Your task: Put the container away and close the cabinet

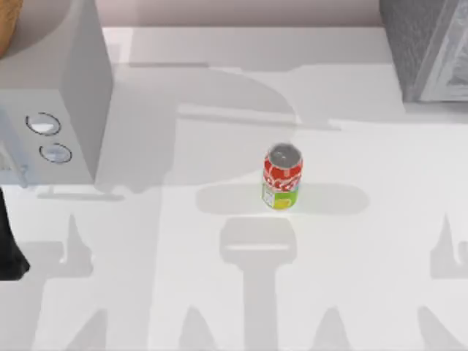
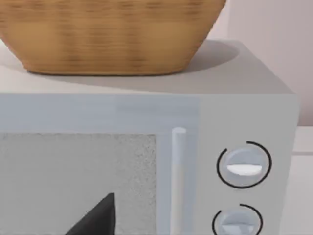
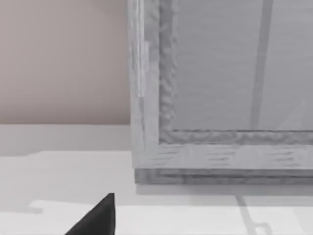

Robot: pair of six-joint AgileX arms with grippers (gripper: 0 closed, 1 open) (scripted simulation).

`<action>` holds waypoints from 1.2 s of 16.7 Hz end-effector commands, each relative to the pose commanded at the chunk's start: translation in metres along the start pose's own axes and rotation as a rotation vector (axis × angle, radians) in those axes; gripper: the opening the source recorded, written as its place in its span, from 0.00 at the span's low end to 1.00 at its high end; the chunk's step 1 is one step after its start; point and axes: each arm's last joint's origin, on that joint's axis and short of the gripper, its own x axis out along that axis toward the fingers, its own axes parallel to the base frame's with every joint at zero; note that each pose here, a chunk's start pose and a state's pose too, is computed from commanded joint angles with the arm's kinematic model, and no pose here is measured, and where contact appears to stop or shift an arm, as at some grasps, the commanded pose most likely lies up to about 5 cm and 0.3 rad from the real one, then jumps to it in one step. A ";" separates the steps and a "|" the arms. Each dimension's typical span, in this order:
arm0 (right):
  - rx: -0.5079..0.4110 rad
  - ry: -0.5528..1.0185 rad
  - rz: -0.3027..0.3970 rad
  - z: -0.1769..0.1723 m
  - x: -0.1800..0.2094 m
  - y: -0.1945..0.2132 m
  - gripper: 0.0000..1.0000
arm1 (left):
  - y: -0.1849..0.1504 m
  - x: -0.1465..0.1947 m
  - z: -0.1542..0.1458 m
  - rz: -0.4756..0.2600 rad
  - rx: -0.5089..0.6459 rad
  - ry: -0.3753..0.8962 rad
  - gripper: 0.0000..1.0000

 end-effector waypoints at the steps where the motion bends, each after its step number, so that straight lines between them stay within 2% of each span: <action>1: 0.000 0.000 0.000 0.000 0.000 0.000 1.00 | 0.000 0.000 0.000 0.000 0.000 0.000 1.00; 7: 0.001 0.001 -0.002 0.012 0.007 0.005 1.00 | 0.000 0.000 0.000 0.000 0.000 0.000 1.00; 12: 0.002 0.007 -0.004 0.036 0.033 0.021 1.00 | 0.000 0.000 0.000 0.000 0.000 0.000 1.00; 16: 0.001 0.009 -0.004 0.049 0.071 0.052 1.00 | 0.000 0.000 0.000 0.000 0.000 0.000 1.00; 20: -0.002 0.006 -0.005 0.040 0.112 0.104 1.00 | 0.000 0.000 0.000 0.000 0.000 0.000 1.00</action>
